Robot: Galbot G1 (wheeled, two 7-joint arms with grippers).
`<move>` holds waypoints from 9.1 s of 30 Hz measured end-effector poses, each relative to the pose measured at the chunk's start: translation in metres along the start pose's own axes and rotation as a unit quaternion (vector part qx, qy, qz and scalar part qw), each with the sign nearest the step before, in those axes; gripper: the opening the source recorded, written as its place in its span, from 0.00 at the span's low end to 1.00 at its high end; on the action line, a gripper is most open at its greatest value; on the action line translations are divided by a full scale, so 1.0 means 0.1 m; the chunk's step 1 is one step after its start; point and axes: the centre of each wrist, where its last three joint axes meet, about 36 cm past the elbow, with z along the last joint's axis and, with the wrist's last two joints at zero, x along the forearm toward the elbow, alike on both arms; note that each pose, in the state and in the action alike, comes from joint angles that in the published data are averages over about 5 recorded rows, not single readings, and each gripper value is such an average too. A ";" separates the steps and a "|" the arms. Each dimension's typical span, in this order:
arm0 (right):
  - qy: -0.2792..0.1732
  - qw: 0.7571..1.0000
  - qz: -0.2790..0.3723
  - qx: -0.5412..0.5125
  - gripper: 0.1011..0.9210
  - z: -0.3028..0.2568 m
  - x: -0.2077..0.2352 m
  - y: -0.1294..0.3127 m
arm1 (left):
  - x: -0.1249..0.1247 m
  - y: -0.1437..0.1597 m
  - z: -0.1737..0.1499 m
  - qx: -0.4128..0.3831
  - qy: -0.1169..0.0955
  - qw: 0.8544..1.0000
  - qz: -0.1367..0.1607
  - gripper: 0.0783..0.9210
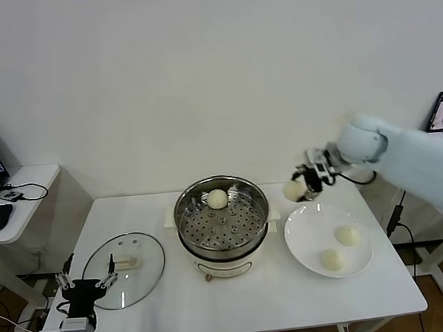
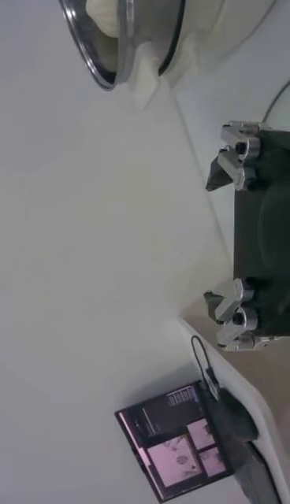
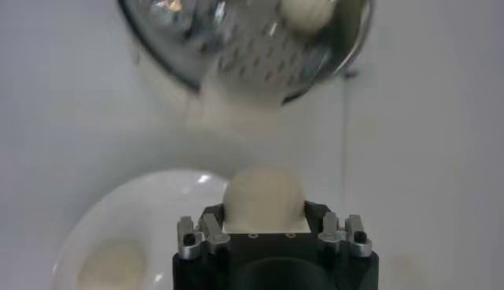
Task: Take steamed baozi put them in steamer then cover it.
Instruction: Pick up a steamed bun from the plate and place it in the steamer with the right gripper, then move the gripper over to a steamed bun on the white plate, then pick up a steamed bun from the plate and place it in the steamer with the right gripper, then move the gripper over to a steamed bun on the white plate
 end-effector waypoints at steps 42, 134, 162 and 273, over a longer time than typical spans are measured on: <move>0.003 0.998 -0.062 -0.025 0.85 -1.88 -1.61 0.06 | -0.01 0.04 0.06 0.013 0.008 1.000 -0.018 0.88; 0.116 0.985 -0.107 -0.062 0.65 1.89 -0.93 1.52 | 0.01 -0.07 0.21 -0.019 0.020 1.000 -0.001 0.88; -0.002 0.999 0.014 0.044 0.66 0.21 0.17 0.04 | 0.04 -0.05 0.12 -0.016 0.011 1.000 0.000 0.88; 0.145 0.985 -0.088 -0.029 0.88 2.55 -0.89 1.19 | 0.02 -0.06 0.15 -0.015 0.011 1.000 -0.005 0.88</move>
